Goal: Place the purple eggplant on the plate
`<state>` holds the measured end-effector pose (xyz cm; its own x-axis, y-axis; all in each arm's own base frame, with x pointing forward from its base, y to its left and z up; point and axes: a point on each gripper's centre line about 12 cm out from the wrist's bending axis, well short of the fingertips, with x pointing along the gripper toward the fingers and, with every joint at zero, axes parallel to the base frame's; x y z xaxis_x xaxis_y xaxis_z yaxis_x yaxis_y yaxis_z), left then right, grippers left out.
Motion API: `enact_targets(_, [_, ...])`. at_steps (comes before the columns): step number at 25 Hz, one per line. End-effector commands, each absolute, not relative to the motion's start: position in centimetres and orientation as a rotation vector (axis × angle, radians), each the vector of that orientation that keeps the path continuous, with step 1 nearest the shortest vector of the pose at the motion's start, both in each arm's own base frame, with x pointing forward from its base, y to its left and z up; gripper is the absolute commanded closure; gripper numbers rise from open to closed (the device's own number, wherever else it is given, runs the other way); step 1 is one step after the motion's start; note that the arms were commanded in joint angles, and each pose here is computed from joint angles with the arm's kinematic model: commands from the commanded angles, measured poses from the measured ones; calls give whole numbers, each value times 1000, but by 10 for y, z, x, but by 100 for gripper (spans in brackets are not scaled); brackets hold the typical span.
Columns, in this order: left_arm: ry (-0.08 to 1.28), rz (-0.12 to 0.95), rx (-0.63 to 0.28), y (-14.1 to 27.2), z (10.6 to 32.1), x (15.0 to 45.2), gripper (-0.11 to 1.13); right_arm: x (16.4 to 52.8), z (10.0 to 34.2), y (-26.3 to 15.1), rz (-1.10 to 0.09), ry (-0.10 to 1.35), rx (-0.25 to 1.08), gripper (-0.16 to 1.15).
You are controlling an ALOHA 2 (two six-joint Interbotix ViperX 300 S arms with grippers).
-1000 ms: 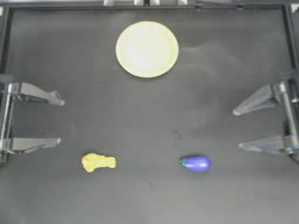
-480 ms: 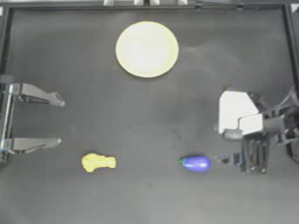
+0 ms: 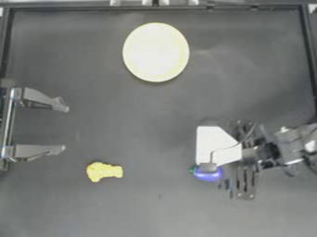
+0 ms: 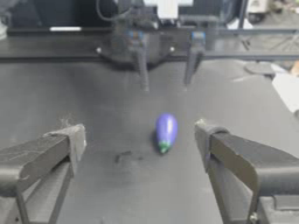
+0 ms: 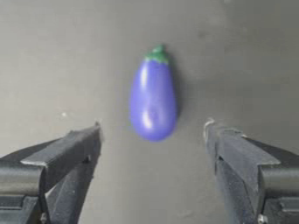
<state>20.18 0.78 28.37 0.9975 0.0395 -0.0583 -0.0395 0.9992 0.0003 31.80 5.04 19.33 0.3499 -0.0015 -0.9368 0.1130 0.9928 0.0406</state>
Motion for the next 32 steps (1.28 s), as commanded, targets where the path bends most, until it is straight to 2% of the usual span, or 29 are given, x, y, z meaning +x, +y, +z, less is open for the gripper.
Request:
enact_targets(1, [61, 41, -4, 8, 285, 205, -1, 328, 189, 54, -78, 1212, 107, 0])
enact_targets(16, [69, 42, -9, 8, 282, 205, -1, 339, 140, 58, -94, 1305, 78, 0])
enact_targets(23, [69, 42, -9, 8, 282, 205, -1, 343, 134, 59, -87, 1291, 81, 2])
enact_targets(26, [69, 42, -10, 8, 282, 205, -1, 343, 130, 59, -89, 1303, 78, 17])
enact_targets(30, [70, 43, -12, 8, 282, 205, -1, 341, 128, 59, -90, 1312, 78, 57])
enact_targets(32, [72, 43, -12, 8, 281, 205, -1, 341, 128, 59, -89, 1313, 77, 71])
